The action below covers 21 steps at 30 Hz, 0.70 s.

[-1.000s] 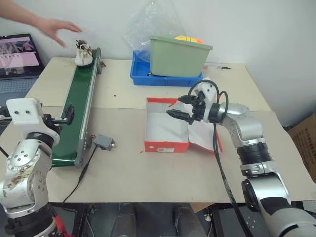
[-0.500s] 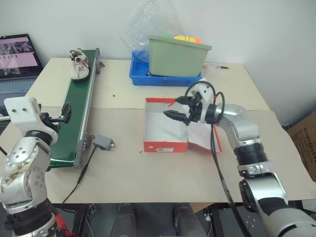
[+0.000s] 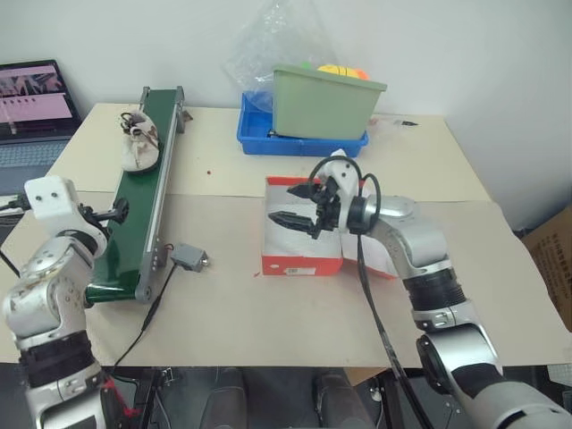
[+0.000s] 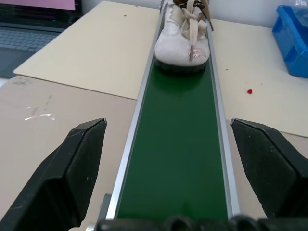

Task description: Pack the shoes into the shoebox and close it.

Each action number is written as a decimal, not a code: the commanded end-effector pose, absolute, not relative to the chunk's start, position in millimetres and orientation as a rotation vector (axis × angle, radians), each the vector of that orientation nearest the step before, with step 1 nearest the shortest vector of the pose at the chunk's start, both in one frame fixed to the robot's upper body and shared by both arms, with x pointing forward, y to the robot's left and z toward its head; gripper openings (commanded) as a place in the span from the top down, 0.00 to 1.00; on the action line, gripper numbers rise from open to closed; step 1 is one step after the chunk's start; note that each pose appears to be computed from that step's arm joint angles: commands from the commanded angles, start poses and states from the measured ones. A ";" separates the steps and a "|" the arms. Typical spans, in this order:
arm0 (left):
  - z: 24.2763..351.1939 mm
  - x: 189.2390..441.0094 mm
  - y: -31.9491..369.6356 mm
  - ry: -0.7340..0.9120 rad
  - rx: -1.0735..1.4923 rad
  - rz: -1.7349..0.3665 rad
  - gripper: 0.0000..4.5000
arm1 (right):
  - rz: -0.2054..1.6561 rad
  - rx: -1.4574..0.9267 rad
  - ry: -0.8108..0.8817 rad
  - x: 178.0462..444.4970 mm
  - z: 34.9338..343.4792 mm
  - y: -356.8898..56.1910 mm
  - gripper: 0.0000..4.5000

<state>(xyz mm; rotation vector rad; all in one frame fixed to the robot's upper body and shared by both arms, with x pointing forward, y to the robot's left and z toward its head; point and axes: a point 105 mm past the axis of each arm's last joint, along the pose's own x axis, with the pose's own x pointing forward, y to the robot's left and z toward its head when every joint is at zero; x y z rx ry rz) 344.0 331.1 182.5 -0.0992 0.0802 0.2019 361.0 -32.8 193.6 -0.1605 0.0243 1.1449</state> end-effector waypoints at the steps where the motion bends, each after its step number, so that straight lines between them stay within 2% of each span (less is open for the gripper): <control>1: 201.9 351.9 340.7 0.044 -0.082 0.177 0.01 | 1.148 -0.163 -0.033 355.4 209.9 -34.5 0.00; 10: 215.9 376.0 347.3 0.073 -0.068 0.163 0.01 | 1.127 -0.160 -0.030 355.0 206.8 -37.7 0.00; 16: 195.3 381.1 338.3 0.153 -0.150 0.143 0.01 | 1.118 -0.165 -0.023 354.8 204.0 -39.8 0.00; 19: 177.4 376.0 339.7 0.214 -0.242 0.166 0.16 | 1.113 -0.172 -0.023 355.4 204.2 -40.9 0.00; 21: 171.8 372.7 340.8 0.240 -0.236 0.179 0.32 | 1.106 -0.181 -0.023 356.4 204.1 -41.8 0.00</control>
